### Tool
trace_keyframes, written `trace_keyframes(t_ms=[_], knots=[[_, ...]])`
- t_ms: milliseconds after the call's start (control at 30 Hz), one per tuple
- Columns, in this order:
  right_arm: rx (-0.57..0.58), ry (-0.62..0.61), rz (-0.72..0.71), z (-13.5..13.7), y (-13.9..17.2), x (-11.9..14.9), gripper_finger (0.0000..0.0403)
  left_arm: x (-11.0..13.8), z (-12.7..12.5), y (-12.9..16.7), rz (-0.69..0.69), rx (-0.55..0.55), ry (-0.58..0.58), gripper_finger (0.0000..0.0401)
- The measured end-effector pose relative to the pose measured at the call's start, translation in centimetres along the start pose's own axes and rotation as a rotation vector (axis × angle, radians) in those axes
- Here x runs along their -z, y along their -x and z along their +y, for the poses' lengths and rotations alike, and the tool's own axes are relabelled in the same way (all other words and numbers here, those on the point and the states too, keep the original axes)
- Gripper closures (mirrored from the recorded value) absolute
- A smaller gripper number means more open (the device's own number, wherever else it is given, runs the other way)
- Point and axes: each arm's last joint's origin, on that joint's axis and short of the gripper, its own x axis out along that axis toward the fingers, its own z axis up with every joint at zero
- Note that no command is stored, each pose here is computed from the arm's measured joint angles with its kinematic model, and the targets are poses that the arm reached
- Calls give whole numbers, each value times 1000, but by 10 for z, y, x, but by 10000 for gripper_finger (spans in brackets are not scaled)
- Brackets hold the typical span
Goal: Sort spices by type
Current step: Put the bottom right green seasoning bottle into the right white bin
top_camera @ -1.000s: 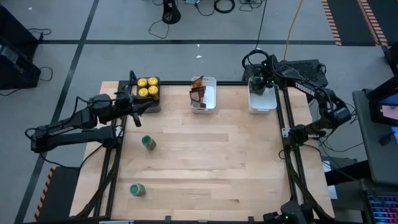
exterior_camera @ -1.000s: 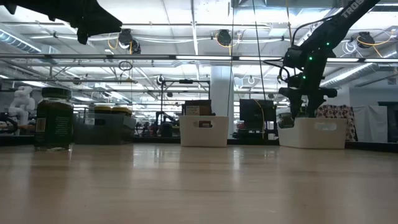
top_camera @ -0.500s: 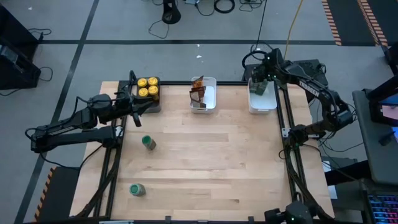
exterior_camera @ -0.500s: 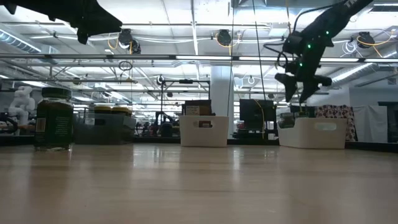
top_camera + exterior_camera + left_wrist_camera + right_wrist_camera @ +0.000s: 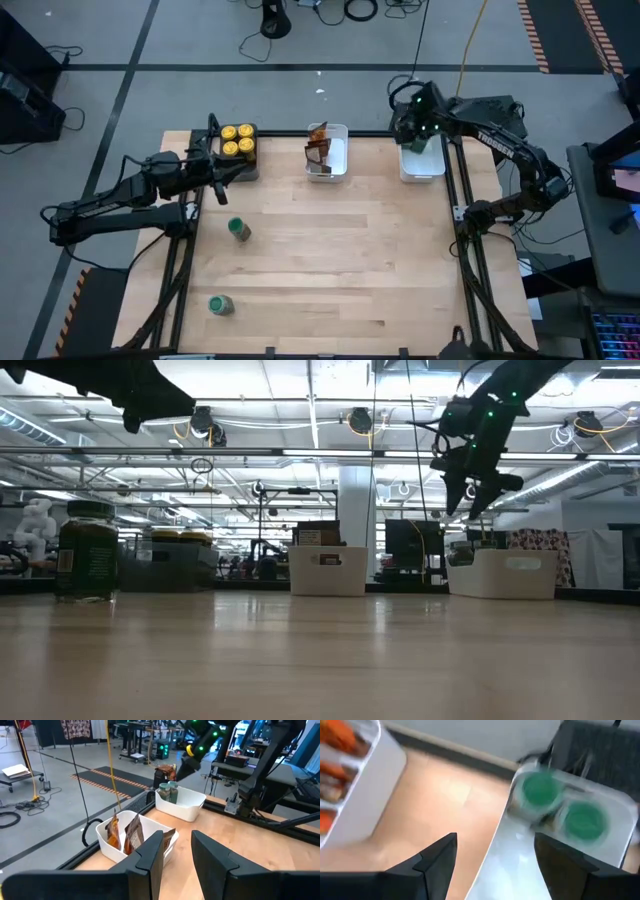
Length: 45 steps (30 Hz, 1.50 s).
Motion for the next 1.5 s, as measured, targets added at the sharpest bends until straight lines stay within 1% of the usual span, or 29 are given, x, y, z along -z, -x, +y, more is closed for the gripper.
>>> trace_keyframes(t_ms=[100, 200, 333, 400, 500, 567, 667, 800, 867, 1000, 1233, 1300, 1400, 1500], knots=[[5, -18, 62, 9, 0, 10, 164, 0, 0, 0, -1, 0, -1, 296], [19, -29, 117, 13, -1, 19, 194, 0, 0, 0, -2, 0, -19, 296], [59, -39, 163, 14, -10, 32, 261, 0, 0, 0, -3, 1, -19, 296], [97, -43, 172, 12, -18, 40, 303, 0, -1, 0, -1, 19, -17, 296], [125, -55, 165, 7, -34, 51, 372, 0, -1, 0, 1, 41, -16, 296], [131, -62, 155, 3, -42, 56, 394, 0, -1, 0, 2, 46, 1, 296], [159, -97, 111, -4, -51, 59, 393, 0, -1, 0, 2, 47, 10, 296], [224, -126, 94, -15, -58, 64, 401, 0, -1, 0, 2, 47, 15, 296], [237, -137, 78, -19, -61, 65, 401, 0, -2, 0, 2, 47, 39, 296], [221, -152, 18, -20, -66, 63, 402, 0, -2, 0, 5, 57, 63, 296], [315, -159, -33, -25, -66, 60, 403, 0, -2, 0, 8, 76, 65, 296], [331, -161, -44, -26, -66, 60, 403, 0, -2, 0, 9, 78, 87, 296], [326, -167, -81, -25, -66, 56, 403, 0, -2, 0, 11, 79, 112, 296], [314, -176, -120, -24, -66, 52, 403, 0, -3, 0, 12, 84, 115, 296]])
